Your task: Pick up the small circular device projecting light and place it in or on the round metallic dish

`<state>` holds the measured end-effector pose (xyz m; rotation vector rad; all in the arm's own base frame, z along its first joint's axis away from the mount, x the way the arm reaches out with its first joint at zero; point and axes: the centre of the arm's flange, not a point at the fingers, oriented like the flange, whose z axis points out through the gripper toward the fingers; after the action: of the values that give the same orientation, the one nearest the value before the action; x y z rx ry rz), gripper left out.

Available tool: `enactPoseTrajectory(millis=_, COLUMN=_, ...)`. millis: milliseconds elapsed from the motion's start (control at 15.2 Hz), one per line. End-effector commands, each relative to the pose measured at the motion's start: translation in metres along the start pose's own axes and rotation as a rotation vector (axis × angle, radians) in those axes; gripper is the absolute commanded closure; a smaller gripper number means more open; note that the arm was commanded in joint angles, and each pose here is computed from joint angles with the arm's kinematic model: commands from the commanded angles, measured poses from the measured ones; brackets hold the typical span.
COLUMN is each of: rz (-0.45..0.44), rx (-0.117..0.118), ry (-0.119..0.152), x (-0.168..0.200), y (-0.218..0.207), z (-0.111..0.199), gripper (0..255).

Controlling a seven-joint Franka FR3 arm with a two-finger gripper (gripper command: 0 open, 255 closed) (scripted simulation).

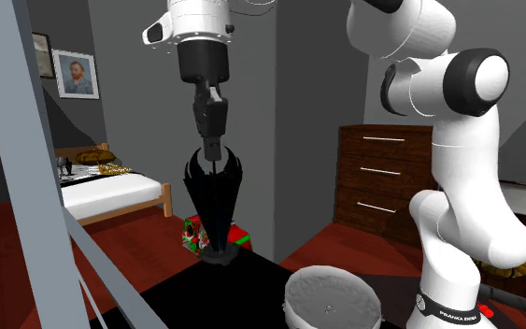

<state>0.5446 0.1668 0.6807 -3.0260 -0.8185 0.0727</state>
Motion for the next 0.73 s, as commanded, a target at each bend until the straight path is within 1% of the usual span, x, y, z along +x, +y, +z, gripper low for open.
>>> enactPoseTrajectory(millis=0, rz=0.0, rx=0.0, ry=0.0, x=-0.024, y=-0.011, z=-0.009, gripper=255)
enactPoseTrajectory(millis=660, rz=0.0, rx=0.0, ry=0.0, x=-0.137, y=-0.068, z=-0.048, gripper=255)
